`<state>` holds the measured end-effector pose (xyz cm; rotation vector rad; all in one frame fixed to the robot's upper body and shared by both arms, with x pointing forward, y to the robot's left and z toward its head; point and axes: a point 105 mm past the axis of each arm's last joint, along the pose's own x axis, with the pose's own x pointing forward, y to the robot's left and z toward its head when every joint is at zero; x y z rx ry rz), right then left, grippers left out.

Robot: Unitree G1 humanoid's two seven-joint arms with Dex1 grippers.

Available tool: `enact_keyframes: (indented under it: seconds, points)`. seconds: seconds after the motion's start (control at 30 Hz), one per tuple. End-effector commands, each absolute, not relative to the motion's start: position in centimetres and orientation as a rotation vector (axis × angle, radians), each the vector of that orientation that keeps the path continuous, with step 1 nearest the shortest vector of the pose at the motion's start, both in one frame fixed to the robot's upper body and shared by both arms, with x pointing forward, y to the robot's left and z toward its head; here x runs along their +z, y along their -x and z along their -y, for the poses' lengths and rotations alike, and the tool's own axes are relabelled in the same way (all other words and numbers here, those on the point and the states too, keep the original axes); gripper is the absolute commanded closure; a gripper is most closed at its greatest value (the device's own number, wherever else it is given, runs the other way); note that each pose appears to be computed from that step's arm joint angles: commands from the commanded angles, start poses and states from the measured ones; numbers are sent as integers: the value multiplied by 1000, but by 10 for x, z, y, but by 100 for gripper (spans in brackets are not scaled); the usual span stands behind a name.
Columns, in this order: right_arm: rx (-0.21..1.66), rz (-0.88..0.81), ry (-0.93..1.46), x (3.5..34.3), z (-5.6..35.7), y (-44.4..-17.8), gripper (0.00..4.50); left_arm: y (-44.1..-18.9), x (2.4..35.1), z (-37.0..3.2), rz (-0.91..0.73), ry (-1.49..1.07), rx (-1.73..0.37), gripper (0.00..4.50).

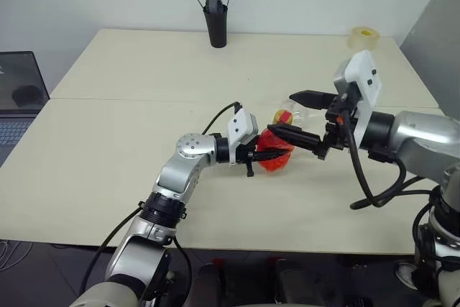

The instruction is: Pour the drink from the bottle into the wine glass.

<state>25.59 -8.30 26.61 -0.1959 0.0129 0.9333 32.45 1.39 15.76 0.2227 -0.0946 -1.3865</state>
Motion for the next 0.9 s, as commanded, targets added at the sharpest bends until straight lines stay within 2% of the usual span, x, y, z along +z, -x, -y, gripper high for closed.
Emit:
enact_keyframes:
  seconds: [0.03,0.23,0.5,0.6,0.9]
  points:
    - [888,52,160,274,80,-246,0,-321,174,-8,182,-237,-1402,358]
    - [711,-28,128,260,90,-260,0,-322,173,-5,176,-247,-1410,358]
    - [681,-62,86,260,91,-261,0,-321,170,-5,168,-250,-1412,358]
    - [679,-75,82,259,91,-261,59,-322,170,-5,167,-252,-1407,358]
    - [681,-89,65,260,88,-267,367,-324,169,-10,161,-258,-1386,360]
